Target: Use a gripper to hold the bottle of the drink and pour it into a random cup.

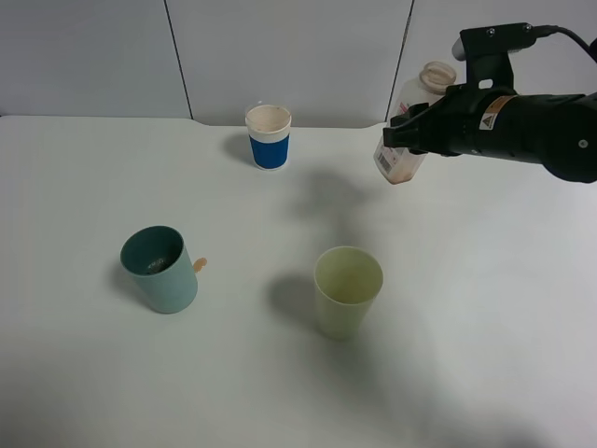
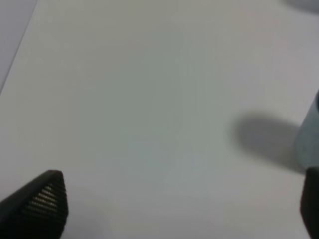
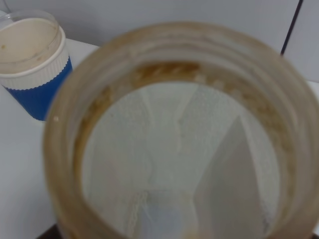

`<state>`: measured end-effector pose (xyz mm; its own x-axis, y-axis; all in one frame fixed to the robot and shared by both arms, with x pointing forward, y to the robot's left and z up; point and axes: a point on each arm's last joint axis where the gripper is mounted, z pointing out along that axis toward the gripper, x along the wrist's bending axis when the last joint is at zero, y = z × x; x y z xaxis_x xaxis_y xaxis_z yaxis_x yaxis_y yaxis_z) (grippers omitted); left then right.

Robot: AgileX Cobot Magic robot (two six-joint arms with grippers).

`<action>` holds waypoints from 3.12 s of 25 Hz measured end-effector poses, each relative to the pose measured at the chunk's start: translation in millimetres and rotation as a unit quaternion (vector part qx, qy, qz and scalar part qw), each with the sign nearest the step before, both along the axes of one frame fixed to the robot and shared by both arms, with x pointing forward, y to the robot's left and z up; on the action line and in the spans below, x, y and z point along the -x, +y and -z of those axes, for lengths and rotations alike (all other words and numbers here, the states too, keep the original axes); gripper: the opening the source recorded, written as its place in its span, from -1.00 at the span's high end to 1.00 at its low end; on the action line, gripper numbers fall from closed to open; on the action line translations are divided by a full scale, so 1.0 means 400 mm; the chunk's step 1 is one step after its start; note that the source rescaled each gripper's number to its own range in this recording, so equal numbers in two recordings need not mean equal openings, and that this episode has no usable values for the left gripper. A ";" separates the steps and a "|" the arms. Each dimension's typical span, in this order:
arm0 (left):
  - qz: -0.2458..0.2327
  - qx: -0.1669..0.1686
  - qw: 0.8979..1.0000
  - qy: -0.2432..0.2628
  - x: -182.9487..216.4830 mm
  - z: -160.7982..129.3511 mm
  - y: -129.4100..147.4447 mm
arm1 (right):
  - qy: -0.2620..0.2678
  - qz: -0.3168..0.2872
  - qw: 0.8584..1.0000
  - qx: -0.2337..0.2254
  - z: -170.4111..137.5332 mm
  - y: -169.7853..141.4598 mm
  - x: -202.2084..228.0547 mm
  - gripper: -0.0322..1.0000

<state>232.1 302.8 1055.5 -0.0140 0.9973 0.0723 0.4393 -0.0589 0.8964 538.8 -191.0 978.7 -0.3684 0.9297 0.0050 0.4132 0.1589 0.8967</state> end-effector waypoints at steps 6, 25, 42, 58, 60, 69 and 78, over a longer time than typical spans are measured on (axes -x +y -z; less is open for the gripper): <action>0.000 0.000 1.000 0.000 0.000 0.000 0.000 | 0.032 0.003 0.999 0.008 0.060 0.004 -0.014 0.94; 0.000 0.000 1.000 0.000 0.000 0.000 0.000 | 0.081 0.001 0.996 0.036 0.156 0.000 -0.028 0.94; 0.000 0.000 1.000 0.000 0.000 0.000 0.000 | 0.072 -0.015 0.995 0.061 0.168 0.000 -0.031 0.94; 0.000 0.000 1.000 0.000 0.000 0.000 0.000 | 0.070 -0.022 0.995 0.071 0.166 0.000 -0.030 -0.97; 0.000 0.000 1.000 0.000 0.000 0.000 0.000 | 0.079 -0.013 0.995 0.063 0.155 -0.002 -0.025 -0.99; 0.000 0.000 1.000 0.000 0.000 0.000 0.000 | 0.038 0.011 0.999 0.018 0.015 -0.015 0.006 -1.00; 0.000 0.000 1.000 0.000 0.000 0.000 0.000 | -0.060 0.004 0.998 0.000 -0.158 -0.037 0.073 -1.00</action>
